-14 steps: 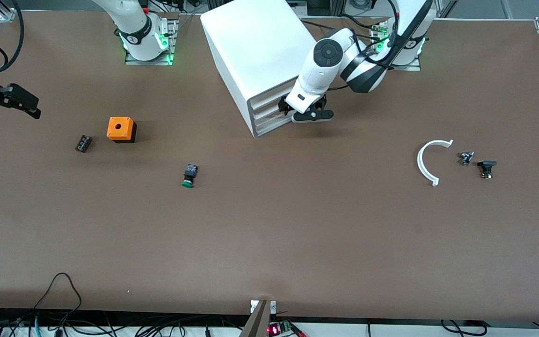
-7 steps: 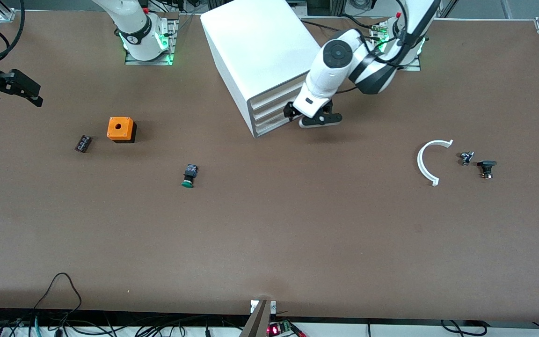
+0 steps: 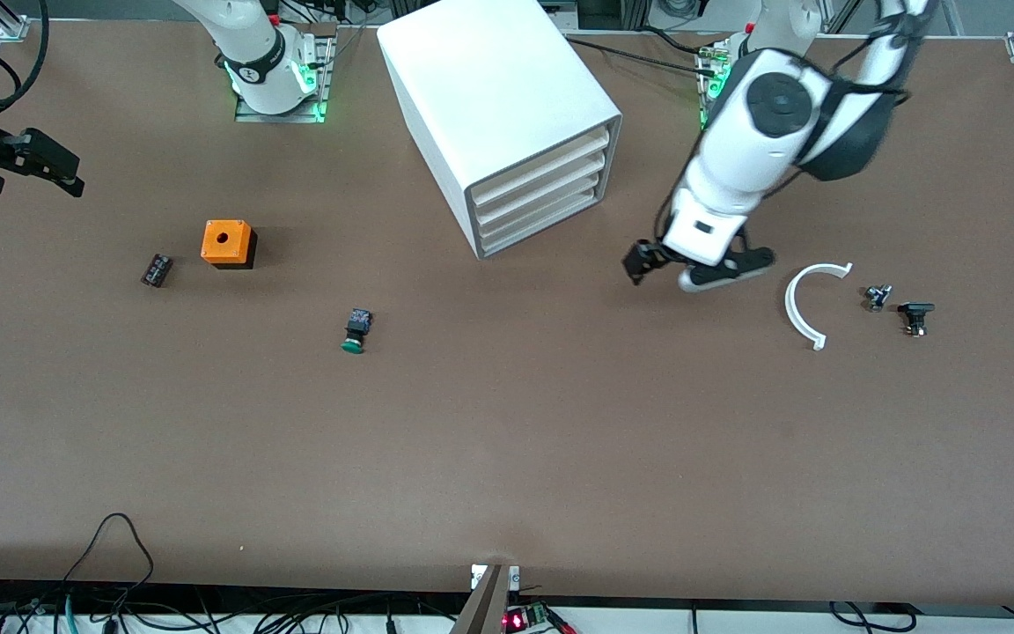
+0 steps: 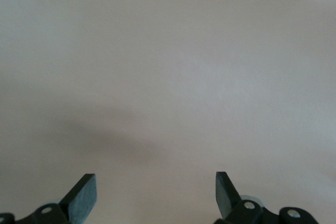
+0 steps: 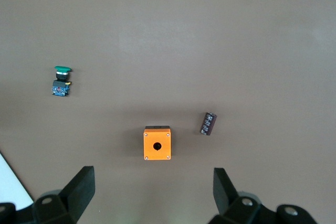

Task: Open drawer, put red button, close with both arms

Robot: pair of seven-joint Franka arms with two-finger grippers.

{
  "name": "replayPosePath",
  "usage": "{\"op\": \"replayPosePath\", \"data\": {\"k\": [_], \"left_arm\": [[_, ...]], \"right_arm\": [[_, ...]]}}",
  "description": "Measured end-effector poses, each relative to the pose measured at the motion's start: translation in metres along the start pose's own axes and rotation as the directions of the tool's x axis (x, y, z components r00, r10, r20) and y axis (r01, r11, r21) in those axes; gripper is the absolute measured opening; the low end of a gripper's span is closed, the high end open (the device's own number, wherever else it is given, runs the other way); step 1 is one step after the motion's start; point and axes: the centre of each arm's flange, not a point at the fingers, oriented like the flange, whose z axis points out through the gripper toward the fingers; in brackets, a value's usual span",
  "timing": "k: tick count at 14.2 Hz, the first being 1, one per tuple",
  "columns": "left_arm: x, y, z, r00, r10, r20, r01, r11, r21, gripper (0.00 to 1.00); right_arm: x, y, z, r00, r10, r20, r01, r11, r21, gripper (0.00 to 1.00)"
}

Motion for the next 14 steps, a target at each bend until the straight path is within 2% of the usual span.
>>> {"op": "replayPosePath", "data": {"k": [2,5,7,11,14], "left_arm": [[0.034,-0.018,-0.046,1.000,-0.001,0.002,0.001,1.000,0.021,1.00],[0.055,-0.039,-0.113,0.999,0.028,0.023,-0.029,0.998,0.056,1.00],[0.071,-0.071,-0.146,0.999,0.051,0.010,-0.051,0.997,0.064,1.00],[0.097,-0.149,-0.182,0.993,0.118,0.022,-0.120,0.991,0.062,1.00],[0.096,-0.166,-0.191,0.981,0.188,0.040,-0.190,0.980,0.066,1.00]], "right_arm": [[0.000,0.000,0.000,1.000,0.000,0.000,0.000,1.000,0.000,1.00],[0.000,0.000,0.000,1.000,0.000,0.000,0.000,1.000,0.000,1.00],[0.000,0.000,0.000,1.000,0.000,-0.001,0.000,1.000,0.000,1.00],[0.000,0.000,0.000,1.000,0.001,-0.001,-0.001,1.000,0.000,1.00],[0.000,0.004,0.000,1.000,0.007,0.000,-0.007,1.000,0.002,1.00]]}}
